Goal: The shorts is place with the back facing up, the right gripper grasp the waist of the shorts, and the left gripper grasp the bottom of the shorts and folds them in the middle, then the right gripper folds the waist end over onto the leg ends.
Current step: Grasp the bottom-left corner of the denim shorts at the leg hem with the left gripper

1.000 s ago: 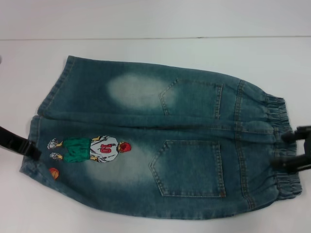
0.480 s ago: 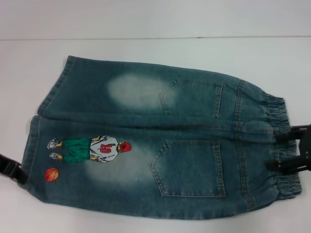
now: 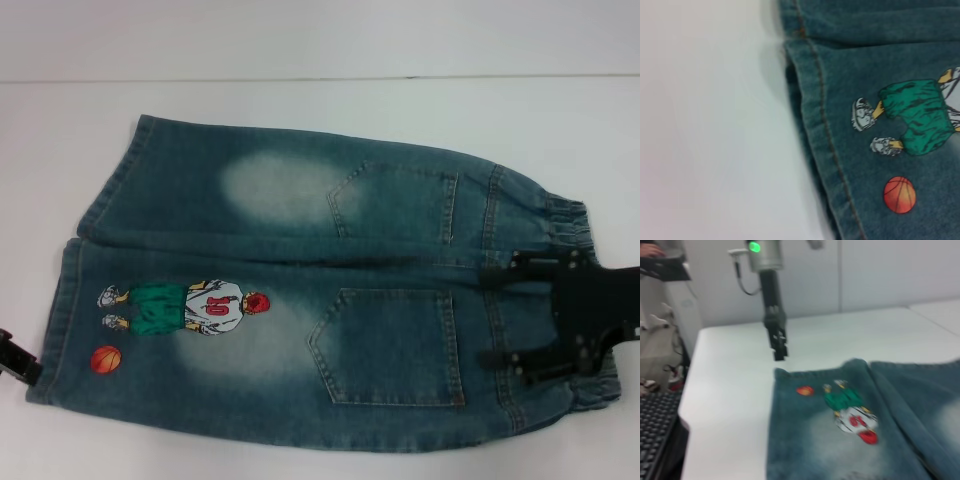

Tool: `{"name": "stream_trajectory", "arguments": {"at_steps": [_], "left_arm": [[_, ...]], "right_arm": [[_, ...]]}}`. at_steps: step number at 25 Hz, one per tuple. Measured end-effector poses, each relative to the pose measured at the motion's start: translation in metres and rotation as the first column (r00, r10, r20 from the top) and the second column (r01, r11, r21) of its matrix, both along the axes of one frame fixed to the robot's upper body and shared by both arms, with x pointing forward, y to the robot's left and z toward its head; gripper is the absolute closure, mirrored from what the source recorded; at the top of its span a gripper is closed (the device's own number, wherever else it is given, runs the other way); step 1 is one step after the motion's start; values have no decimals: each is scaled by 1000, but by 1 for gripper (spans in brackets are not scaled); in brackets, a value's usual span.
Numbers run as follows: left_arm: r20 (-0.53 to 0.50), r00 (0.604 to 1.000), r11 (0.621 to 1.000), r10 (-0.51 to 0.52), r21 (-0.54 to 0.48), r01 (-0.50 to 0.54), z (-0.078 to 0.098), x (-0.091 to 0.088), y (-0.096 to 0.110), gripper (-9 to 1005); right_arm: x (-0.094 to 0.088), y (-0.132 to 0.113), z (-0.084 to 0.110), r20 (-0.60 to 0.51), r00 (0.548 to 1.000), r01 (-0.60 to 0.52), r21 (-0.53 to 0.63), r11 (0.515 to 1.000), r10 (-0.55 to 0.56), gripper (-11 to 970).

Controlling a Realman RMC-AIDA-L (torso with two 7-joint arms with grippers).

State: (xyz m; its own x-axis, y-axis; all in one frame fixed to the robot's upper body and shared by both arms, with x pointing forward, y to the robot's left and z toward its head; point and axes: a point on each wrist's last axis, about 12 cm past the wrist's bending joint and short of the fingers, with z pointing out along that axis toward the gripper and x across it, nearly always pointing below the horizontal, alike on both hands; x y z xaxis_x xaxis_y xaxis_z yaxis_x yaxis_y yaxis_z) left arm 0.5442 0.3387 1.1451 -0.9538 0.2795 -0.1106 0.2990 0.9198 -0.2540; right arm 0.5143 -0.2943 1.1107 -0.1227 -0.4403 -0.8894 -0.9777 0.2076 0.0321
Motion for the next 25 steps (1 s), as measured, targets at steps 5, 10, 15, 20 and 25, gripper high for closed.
{"name": "stream_trajectory", "arguments": {"at_steps": [5, 10, 15, 20, 25], "left_arm": [[-26, 999, 999, 44, 20, -43, 0, -1, 5, 560], [-47, 997, 998, 60, 30, -59, -3, -1, 4, 483], [-86, 994, 997, 72, 36, -70, -14, -1, 0, 400], [-108, 991, 997, 76, 24, -73, -20, -1, -1, 221], [-106, 991, 997, 82, 18, -81, -21, 1, -5, 204]], "right_arm": [[0, 8, -5, 26, 998, -52, 25, 998, 52, 45], [1, 13, -7, 46, 995, -85, 32, 996, 84, 45], [1, 17, -9, 60, 992, -115, 36, 993, 113, 45], [3, 19, -10, 65, 992, -115, 34, 993, 113, 45], [5, 18, -11, 69, 992, -104, 28, 994, 102, 45]]}}
